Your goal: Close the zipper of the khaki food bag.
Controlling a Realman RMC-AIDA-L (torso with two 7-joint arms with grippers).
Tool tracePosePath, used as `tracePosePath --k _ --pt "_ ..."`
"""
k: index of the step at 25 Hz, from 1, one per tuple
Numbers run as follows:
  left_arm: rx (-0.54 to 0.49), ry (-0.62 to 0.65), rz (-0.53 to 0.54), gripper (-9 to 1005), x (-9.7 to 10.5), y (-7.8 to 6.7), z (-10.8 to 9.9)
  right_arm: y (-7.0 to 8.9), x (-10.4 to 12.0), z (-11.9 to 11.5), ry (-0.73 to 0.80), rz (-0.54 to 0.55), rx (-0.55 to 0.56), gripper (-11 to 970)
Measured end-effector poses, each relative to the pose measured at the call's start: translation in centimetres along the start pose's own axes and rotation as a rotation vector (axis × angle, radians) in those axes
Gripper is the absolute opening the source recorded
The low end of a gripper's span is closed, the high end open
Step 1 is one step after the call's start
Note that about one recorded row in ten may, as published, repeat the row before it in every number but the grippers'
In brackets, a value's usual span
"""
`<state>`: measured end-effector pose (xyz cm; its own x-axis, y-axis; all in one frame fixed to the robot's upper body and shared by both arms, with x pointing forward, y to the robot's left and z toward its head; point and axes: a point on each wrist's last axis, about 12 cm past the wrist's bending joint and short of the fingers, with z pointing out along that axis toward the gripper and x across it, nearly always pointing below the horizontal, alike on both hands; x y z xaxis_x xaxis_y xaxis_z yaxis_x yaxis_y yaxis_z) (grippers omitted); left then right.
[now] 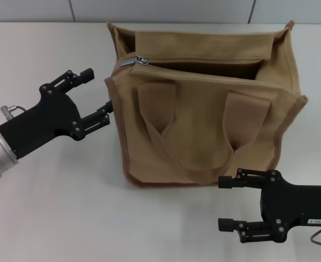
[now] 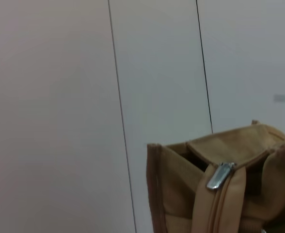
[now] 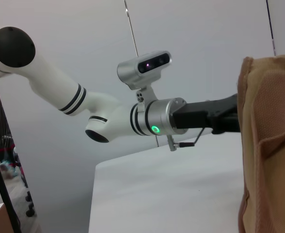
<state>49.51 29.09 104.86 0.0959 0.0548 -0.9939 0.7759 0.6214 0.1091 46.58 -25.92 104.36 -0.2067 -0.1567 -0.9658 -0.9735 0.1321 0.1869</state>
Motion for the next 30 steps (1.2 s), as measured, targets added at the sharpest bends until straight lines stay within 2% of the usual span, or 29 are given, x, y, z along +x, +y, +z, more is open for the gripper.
tracePosePath --k 1,8,22,30 --pt "0.003 0.031 0.024 752 0.3 0.1 0.8 0.0 0.0 0.0 0.0 0.0 0.001 776" --pt "-0.015 0.025 0.059 750 0.1 0.5 1.3 0.0 0.0 0.0 -0.003 0.003 0.004 775" --pt "-0.098 -0.018 0.093 746 -0.5 1.6 1.2 -0.1 0.0 -0.1 -0.011 0.005 0.015 776" --pt "-0.138 -0.048 0.162 744 -0.3 1.1 1.2 -0.2 -0.1 -0.1 -0.014 0.002 0.026 775"
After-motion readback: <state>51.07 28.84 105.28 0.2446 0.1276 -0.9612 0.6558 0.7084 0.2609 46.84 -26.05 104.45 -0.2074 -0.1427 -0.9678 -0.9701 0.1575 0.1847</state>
